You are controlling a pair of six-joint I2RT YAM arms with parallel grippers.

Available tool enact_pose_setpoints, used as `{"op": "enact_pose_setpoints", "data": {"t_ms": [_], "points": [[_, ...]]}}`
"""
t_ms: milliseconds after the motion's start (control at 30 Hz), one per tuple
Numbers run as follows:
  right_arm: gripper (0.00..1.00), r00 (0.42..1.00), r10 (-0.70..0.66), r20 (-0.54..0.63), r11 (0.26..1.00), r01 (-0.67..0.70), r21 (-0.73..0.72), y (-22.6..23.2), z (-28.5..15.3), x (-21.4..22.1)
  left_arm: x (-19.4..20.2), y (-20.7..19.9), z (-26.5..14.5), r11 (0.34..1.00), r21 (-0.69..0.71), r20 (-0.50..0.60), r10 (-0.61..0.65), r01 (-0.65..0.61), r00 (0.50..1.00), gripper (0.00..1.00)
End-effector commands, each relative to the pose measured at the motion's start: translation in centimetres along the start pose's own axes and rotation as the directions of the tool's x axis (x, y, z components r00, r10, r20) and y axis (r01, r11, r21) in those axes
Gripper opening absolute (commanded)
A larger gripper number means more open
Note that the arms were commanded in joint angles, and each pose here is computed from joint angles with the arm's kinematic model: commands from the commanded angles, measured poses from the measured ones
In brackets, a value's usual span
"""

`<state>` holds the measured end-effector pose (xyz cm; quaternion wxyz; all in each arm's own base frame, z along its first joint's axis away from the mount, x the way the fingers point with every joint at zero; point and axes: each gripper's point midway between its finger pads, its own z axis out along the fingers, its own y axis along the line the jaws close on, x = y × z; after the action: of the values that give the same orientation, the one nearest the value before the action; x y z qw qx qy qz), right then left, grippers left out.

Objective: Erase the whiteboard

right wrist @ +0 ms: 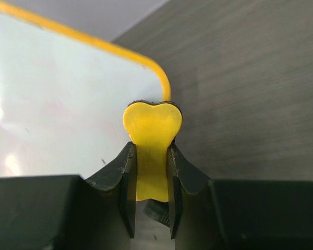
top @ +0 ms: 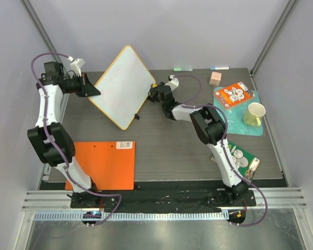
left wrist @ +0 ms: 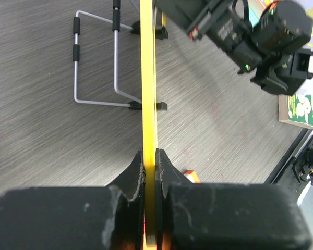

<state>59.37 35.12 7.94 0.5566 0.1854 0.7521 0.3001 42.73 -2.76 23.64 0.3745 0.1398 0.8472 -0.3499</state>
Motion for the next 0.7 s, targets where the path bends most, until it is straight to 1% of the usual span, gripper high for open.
{"op": "enact_pose_setpoints", "data": {"t_ms": [0,33,67,100,133,167,200,233,267,300,467,500,633,667], "points": [[0.01,1.0,-0.005,0.014,0.997,0.006,-0.075,3.7,-4.2,-1.9,-0.2,-3.8,0.4,0.992,0.116,-0.005,0.048,-0.047,0.999,0.0],[0.01,0.999,-0.005,0.053,0.997,0.01,-0.079,4.6,-5.2,-4.0,-0.3,-3.7,0.5,0.992,0.114,-0.003,0.048,-0.047,0.999,0.0],[0.02,0.999,-0.025,0.045,0.998,0.028,-0.051,3.2,-6.3,-3.7,-0.7,-3.7,0.4,0.993,0.11,0.005,0.038,-0.038,0.999,0.0],[0.01,0.998,-0.034,0.056,0.998,0.036,-0.048,3.2,-7.0,-4.3,-0.9,-3.6,0.5,0.993,0.111,0.012,0.038,-0.039,0.999,0.0],[0.01,0.996,-0.031,0.085,0.998,0.036,-0.06,4.2,-8.1,-6.3,-1.0,-3.6,0.5,0.993,0.114,0.012,0.032,-0.033,0.999,0.0],[0.01,0.995,-0.067,0.078,0.997,0.069,-0.022,2.6,-9.0,-6.0,-1.3,-3.6,0.5,0.992,0.12,0.017,0.03,-0.032,0.999,0.0],[0.01,0.994,-0.082,0.07,0.997,0.082,-0.003,2.2,-9.7,-6.1,-1.8,-3.7,0.5,0.992,0.119,0.023,0.03,-0.032,0.999,0.0],[0.01,0.992,-0.084,0.093,0.996,0.085,-0.013,3.0,-10.8,-7.8,-1.8,-3.6,0.6,0.992,0.124,0.016,0.017,-0.019,1.0,0.0],[0.01,0.99,-0.117,0.075,0.993,0.116,0.011,1.8,-11.6,-7.2,-1.8,-3.6,0.6,0.992,0.123,0.015,0.014,-0.016,1.0,0.0],[0.01,0.989,-0.133,0.063,0.991,0.132,0.018,1.5,-12.3,-7.2,-2.2,-3.7,0.4,0.992,0.122,0.019,0.02,-0.022,1.0,0.0],[0.01,0.984,-0.18,-0.002,0.982,0.18,0.059,-0.9,-16.1,-6.8,-2.3,-3.8,0.3,0.992,0.121,0.015,0.017,-0.019,1.0,0.0],[0.01,0.98,-0.195,-0.047,0.978,0.198,0.071,-1.7,-16.7,-5.9,-2.2,-3.7,0.4,0.993,0.12,0.012,0.015,-0.016,1.0,0.0],[0.01,0.96,-0.228,-0.166,0.962,0.248,0.116,-4.5,-19.1,-3.3,-2.0,-3.5,0.6,0.992,0.125,0.005,0.007,-0.007,1.0,0.0],[0.01,0.948,-0.237,-0.211,0.952,0.27,0.146,-6.1,-19.9,-2.2,-1.8,-3.2,0.8,0.992,0.127,-0.004,-0.004,0.004,1.0,0.0]]}}
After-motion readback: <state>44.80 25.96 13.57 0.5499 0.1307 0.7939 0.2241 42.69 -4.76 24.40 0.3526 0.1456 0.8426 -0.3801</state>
